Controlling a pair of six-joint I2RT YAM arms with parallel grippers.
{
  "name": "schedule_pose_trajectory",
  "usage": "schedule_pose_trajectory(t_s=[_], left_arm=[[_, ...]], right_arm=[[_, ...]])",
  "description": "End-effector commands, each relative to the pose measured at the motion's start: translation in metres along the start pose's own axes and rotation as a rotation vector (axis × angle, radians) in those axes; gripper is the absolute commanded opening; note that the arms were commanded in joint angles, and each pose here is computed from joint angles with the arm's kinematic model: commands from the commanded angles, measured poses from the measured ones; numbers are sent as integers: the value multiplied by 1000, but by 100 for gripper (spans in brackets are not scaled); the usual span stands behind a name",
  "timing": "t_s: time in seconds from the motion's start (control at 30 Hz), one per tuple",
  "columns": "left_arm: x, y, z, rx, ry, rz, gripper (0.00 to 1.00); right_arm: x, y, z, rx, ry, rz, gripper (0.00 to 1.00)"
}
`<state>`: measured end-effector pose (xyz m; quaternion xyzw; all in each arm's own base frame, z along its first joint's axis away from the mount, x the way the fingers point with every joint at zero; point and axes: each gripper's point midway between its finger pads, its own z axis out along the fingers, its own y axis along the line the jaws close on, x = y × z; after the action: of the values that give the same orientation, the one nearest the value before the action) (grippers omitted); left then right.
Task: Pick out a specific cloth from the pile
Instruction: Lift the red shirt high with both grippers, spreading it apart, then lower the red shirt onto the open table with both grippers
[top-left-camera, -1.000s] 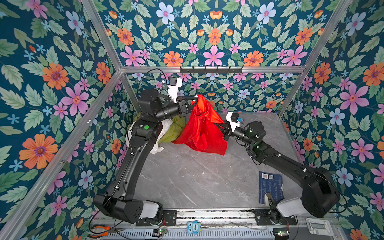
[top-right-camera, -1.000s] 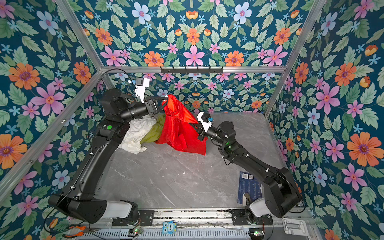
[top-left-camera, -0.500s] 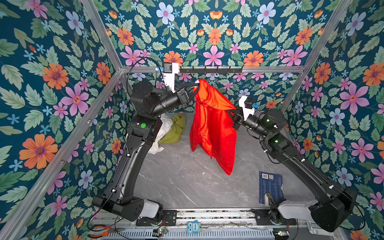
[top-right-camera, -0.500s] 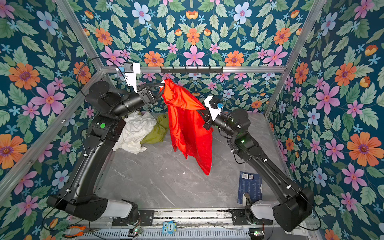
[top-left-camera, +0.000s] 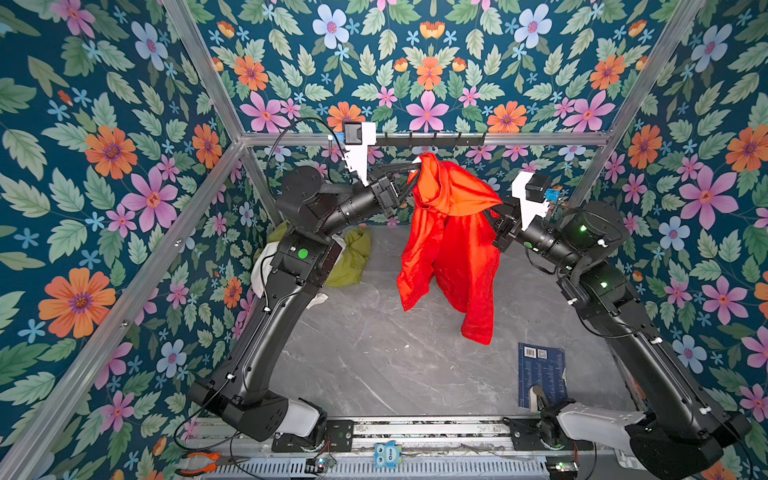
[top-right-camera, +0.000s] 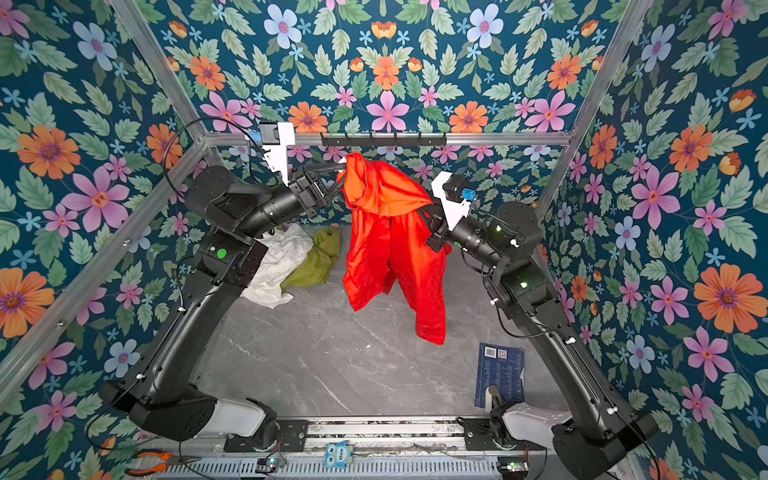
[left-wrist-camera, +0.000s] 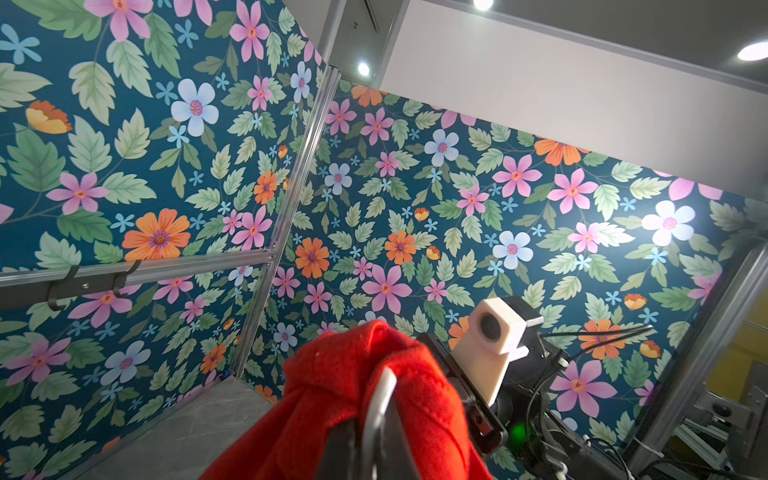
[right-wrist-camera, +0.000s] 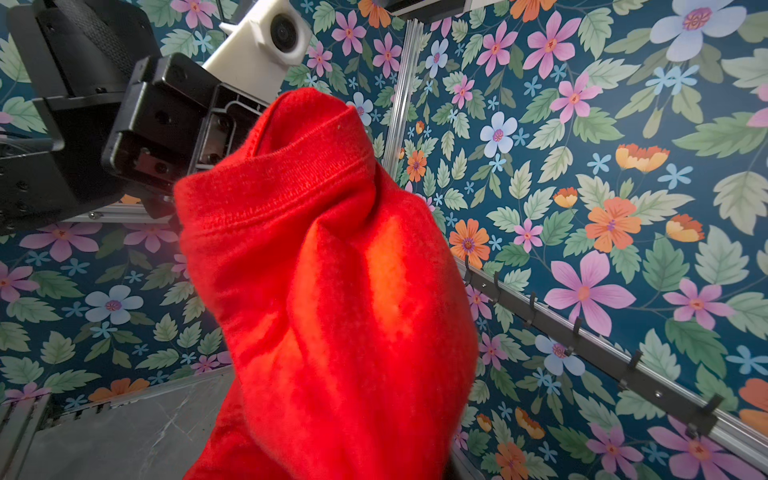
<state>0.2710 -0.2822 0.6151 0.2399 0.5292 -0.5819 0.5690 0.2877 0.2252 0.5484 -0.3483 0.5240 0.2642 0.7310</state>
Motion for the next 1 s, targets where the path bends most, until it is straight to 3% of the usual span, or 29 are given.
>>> schedule_pose_trajectory(t_s=[0.0,0.23,0.47,0.73,0.97], left_arm=[[-5,-13,5,49,-44,28,0],[18,-28,14,90,-14,7,0],[58,-18,7,61,18,-52,0],[117,12,-9,-13,78,-135,0],[167,45,-31,-168,201,-119,0]], right_arm=[[0,4,-8,-4,25,-14,0],[6,12,-29,0,53,-13,0],[30,23,-46,-1,104,28,0],[84,36,-63,9,195,102,0],[144,44,-63,7,260,174,0]])
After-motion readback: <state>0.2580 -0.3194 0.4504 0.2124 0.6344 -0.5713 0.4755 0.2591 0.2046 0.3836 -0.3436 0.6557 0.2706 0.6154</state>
